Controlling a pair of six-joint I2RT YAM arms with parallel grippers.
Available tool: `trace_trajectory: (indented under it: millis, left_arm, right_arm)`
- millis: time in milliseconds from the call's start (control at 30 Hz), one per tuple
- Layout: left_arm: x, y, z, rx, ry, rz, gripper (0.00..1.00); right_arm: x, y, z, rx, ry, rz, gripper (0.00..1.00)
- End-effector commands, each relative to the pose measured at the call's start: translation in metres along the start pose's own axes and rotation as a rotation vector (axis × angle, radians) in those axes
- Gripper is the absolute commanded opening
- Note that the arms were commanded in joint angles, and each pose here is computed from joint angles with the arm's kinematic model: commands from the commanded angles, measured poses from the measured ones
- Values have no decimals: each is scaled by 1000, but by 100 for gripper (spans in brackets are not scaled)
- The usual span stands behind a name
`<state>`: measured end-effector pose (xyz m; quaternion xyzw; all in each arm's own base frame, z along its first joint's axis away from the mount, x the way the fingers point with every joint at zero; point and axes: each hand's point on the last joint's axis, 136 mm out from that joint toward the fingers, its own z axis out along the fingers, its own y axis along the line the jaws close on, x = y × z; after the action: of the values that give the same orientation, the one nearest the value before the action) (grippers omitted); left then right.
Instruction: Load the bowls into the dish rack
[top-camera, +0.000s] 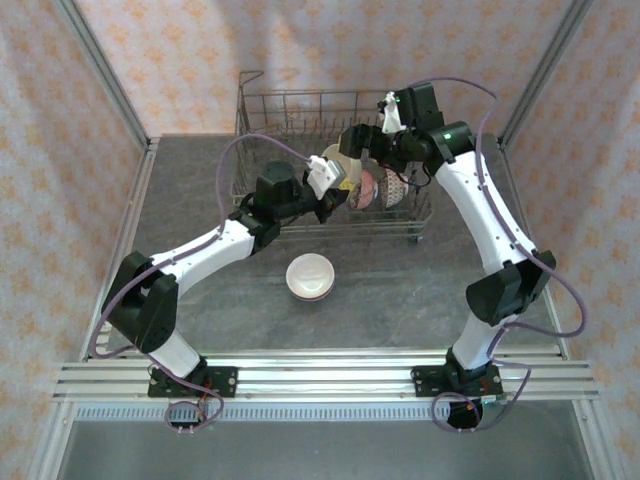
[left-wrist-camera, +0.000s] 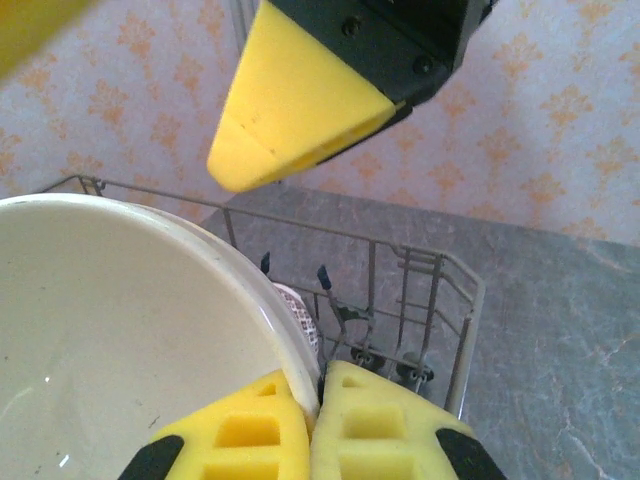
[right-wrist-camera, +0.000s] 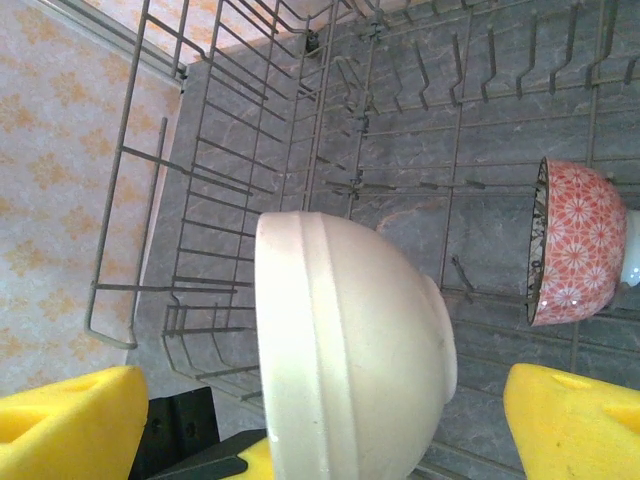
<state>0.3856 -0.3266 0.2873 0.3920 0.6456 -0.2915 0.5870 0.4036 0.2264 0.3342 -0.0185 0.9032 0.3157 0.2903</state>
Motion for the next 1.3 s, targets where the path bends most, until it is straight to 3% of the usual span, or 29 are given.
trace_trajectory:
  millis: [0, 600, 1033, 1267]
  left_arm:
    - [-46, -1, -11, 20, -159, 26, 0]
    - [-79, -5, -13, 136, -313, -123, 0]
    - [-85, -15, -12, 227, -323, -160, 0]
    - [-98, -11, -14, 255, -381, -195, 0]
  right_arm:
    - [-10, 5, -19, -39, -65, 16, 92]
    - [3, 6, -19, -111, -37, 20, 96]
    - [9, 15, -21, -182, -1, -5, 100]
    - [19, 17, -17, -214, 50, 4, 99]
